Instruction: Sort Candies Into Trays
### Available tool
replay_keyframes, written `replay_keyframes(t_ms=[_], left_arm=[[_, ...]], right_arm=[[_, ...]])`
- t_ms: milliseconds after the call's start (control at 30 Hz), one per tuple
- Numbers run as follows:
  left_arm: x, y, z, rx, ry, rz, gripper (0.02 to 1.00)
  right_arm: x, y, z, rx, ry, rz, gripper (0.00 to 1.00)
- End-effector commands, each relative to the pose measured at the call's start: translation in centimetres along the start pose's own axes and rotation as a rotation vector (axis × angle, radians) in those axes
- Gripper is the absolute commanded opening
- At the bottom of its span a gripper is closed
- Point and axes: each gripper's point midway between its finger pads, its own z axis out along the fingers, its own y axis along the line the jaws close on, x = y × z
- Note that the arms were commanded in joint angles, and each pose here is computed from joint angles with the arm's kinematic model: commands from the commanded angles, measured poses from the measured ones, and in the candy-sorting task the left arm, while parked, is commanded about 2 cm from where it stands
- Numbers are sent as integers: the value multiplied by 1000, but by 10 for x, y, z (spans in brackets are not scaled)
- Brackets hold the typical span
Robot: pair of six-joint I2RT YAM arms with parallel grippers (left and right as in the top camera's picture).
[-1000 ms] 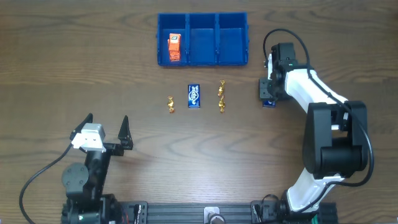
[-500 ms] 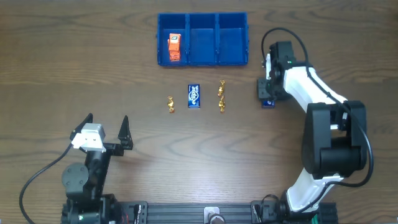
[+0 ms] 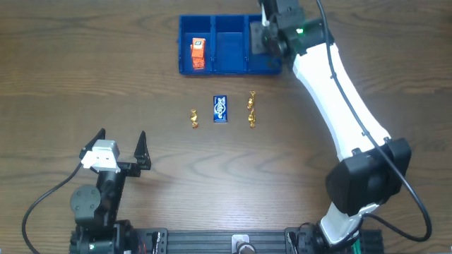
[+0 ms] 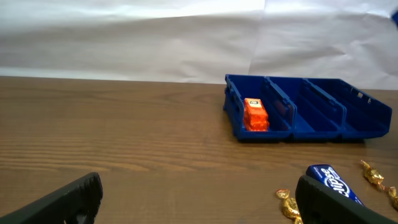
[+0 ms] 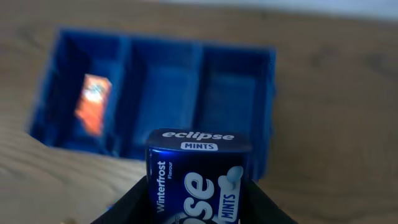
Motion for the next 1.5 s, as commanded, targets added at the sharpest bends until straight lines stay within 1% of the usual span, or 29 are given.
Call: replay_keyframes(t_ms=[33,167,233,433,600,800,1300,1333,1433,1467,1500], left_arm=[[16,-3,1,22,47,-9,998],[16,-3,1,22,47,-9,998],[16,-3,1,22,47,-9,998],[16,-3,1,22,47,-9,998],[16,-3,1,22,47,-9,998],[16,-3,1,22,47,-9,998],[16,-3,1,22,47,-9,998],[16,-3,1,22,47,-9,998],[16,-3,1,22,47,-9,998],[16,-3,1,22,47,-9,996],[16,-3,1,22,47,-9,998]], right_arm=[[-32,20,17,54,-82,1,36],[-43,36,41,35,-112,0,36],[-42,40,56,33,-113,19,36],[-20,50,94,37,-60,15,36],[1,50,123,52,-3,8,36],[11,49,136,62,20,31,36],[13,62,135,83,-2,6,42],[13,63,135,82,-2,5,69],[14,65,135,80,-1,3,255],[14,65,135,80,-1,2,347],[14,65,135,80,-1,2,509]])
